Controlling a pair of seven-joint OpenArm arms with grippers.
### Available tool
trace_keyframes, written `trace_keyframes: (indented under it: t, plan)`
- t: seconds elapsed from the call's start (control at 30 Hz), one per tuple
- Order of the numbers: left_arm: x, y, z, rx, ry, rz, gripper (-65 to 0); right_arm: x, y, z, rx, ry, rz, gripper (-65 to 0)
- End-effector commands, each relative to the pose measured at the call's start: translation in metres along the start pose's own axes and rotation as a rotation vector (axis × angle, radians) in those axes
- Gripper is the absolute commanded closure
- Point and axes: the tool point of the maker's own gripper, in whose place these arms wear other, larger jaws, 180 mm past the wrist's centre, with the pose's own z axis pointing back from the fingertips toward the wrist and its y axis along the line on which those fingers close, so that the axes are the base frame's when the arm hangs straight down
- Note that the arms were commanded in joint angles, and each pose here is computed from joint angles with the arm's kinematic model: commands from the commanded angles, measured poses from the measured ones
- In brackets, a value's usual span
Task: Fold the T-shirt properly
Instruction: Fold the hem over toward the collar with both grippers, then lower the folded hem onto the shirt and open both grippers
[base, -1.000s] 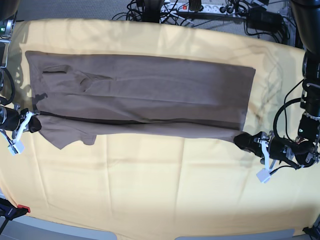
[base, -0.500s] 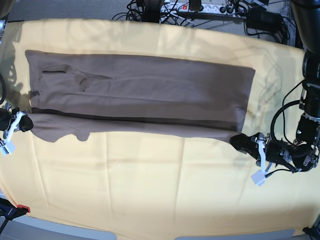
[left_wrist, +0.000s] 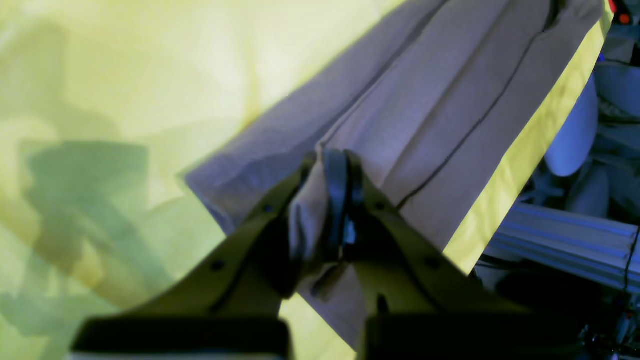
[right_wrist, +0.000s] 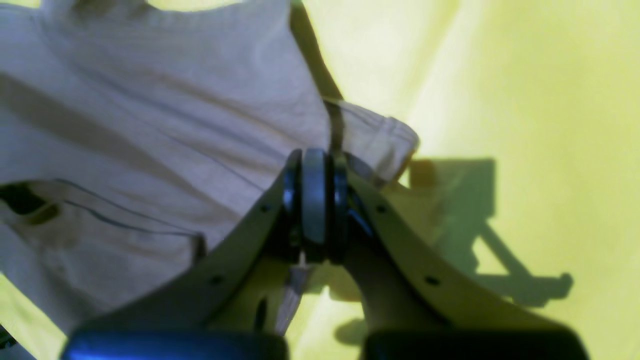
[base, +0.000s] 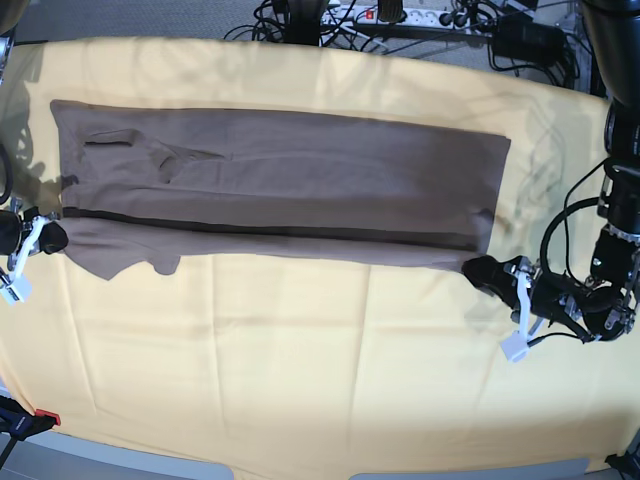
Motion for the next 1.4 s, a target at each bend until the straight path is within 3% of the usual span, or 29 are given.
trace_keyframes:
  t: [0.0,0.17,0.3,0.63,0.97,1.3,1.33,1.37]
  plan:
    - [0.007,-0.002,0.01,0.003,-0.017,-0.027,0.0,0.018,-0.011,0.017,-0.033,-0.041,0.023,0.0]
    - [-0.014,-0.014,-0.007,-0.031,0.021,-0.051,0.0,0.015,-0.009,0.016,-0.025,-0.04,0.018,0.0]
    - [-0.006,-0.017,0.004,-0.012,-0.032,-0.089,0.0,0.006,-0.003,0.013,-0.011,-0.024,0.02,0.0]
    - [-0.021,-0.022,0.021,0.023,0.018,-0.153,0.0,-0.009,0.017,0.025,-0.021,0.043,0.167,0.0]
    - [-0.049,-0.032,0.008,-0.011,0.077,-0.157,0.0,-0.014,0.016,0.026,-0.026,0.068,0.171,0.0]
    - [-0.052,-0.032,0.006,-0.014,0.081,-0.15,0.0,-0.018,0.016,0.026,-0.028,0.094,0.171,0.0]
    - [-0.052,-0.032,0.006,-0.014,0.08,-0.15,-0.5,-0.018,0.016,0.026,-0.028,0.094,0.171,0.0]
    - [-0.052,-0.032,0.006,-0.014,0.08,-0.15,-7.7,-0.018,0.016,0.026,-0.028,0.094,0.171,-0.1]
